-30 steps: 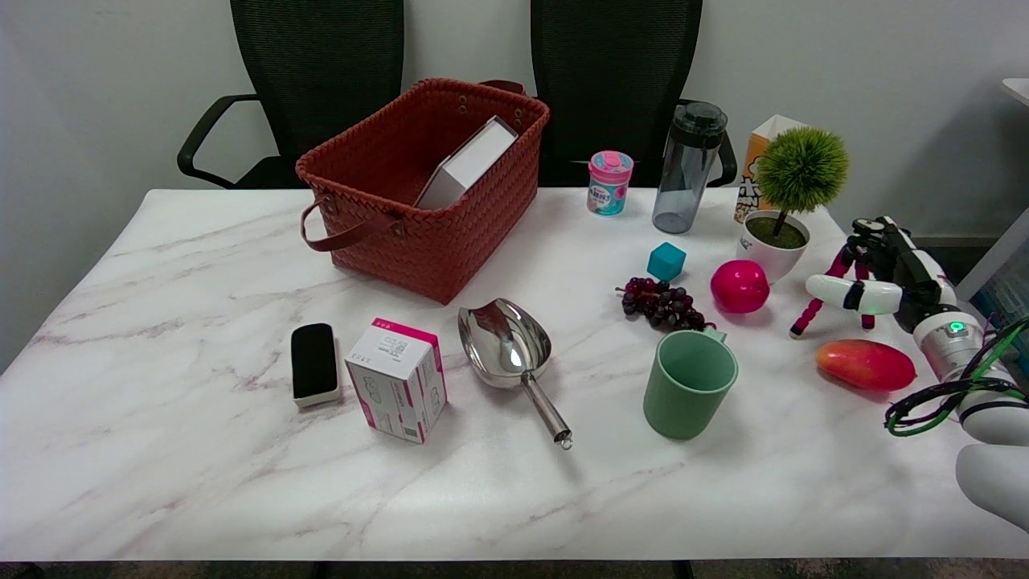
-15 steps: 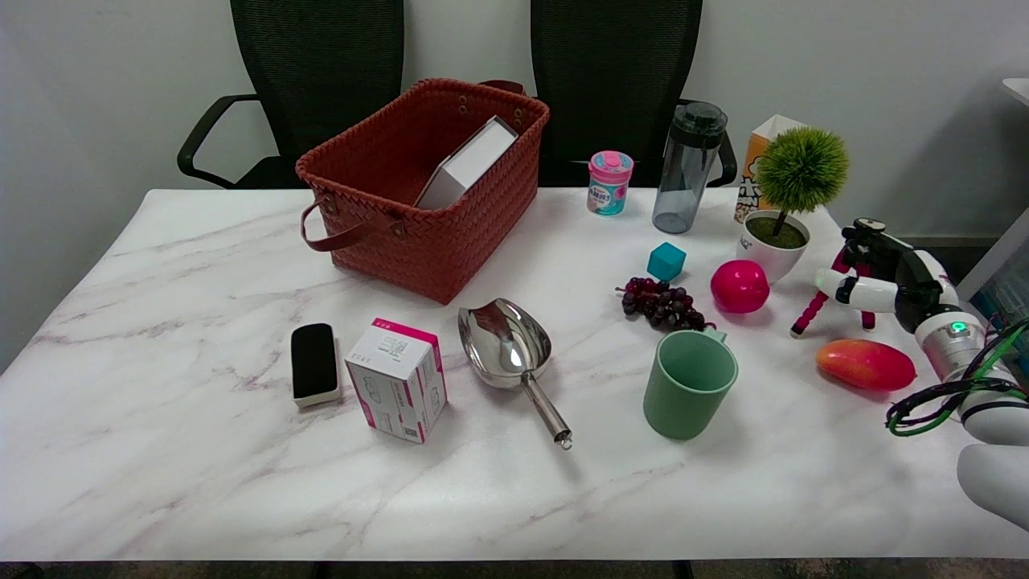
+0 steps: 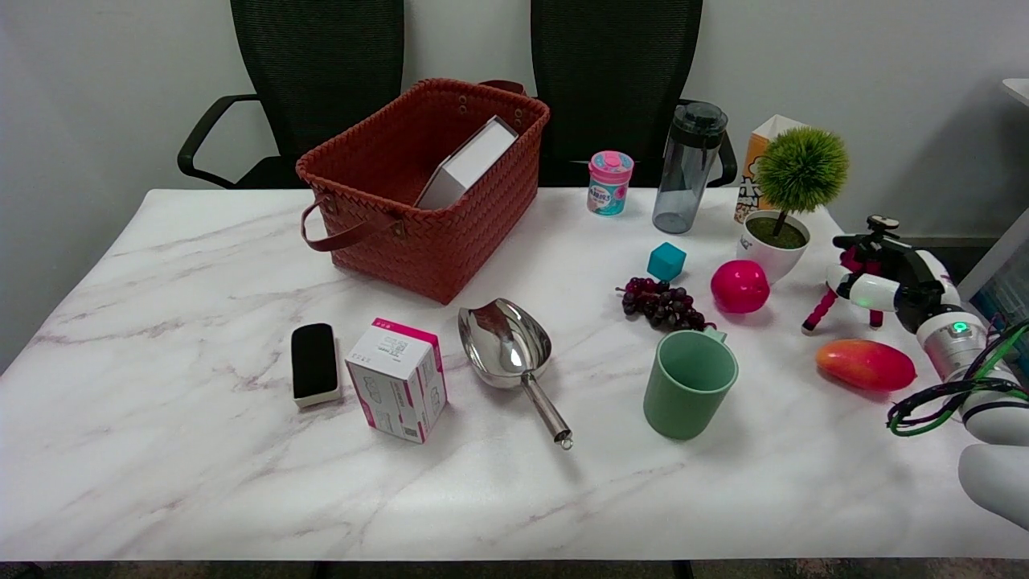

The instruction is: Pick up the flexible tripod.

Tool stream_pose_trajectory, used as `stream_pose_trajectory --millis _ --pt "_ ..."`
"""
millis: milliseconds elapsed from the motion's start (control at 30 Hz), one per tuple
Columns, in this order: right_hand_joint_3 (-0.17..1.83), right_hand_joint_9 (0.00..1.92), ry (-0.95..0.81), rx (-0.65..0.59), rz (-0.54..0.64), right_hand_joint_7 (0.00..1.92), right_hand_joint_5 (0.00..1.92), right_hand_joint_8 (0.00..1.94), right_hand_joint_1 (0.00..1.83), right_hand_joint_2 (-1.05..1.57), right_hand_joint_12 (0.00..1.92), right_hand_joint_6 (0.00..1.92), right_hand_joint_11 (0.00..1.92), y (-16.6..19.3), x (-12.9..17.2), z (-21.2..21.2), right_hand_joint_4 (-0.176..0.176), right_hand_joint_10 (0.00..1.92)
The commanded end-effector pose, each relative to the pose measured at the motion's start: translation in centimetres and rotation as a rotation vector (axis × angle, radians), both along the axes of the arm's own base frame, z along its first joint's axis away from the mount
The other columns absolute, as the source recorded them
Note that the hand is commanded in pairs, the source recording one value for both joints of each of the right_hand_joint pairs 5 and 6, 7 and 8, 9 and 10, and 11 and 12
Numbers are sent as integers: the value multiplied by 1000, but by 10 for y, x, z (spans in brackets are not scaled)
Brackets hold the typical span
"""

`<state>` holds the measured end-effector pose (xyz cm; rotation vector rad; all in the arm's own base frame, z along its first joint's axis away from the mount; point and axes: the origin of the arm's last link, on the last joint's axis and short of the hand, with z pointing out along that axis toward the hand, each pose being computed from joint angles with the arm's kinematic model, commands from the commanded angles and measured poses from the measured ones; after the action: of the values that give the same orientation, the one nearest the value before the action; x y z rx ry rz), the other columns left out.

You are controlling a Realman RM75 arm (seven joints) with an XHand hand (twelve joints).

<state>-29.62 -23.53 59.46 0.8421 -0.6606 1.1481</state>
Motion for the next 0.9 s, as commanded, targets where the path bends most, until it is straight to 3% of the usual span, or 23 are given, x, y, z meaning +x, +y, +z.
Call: stream_pose_trajectory --millis 33,133,233,400,900 --pt "928 473 9 -1 20 456 730 456 1353 860 653 730 653 1 3 1 0 473" --pt "905 500 17 3 37 601 744 601 1350 889 711 744 711 0 6 0 0 500" --pt "765 813 25 4 56 919 785 919 1336 986 852 785 852 -1 10 0 0 813" --pt "605 1086 37 -1 83 1142 857 1142 1315 1047 955 857 955 -1 16 2 0 1086" --pt "569 1151 72 -18 165 1206 890 1206 1299 1069 989 890 989 -2 41 9 0 1151"
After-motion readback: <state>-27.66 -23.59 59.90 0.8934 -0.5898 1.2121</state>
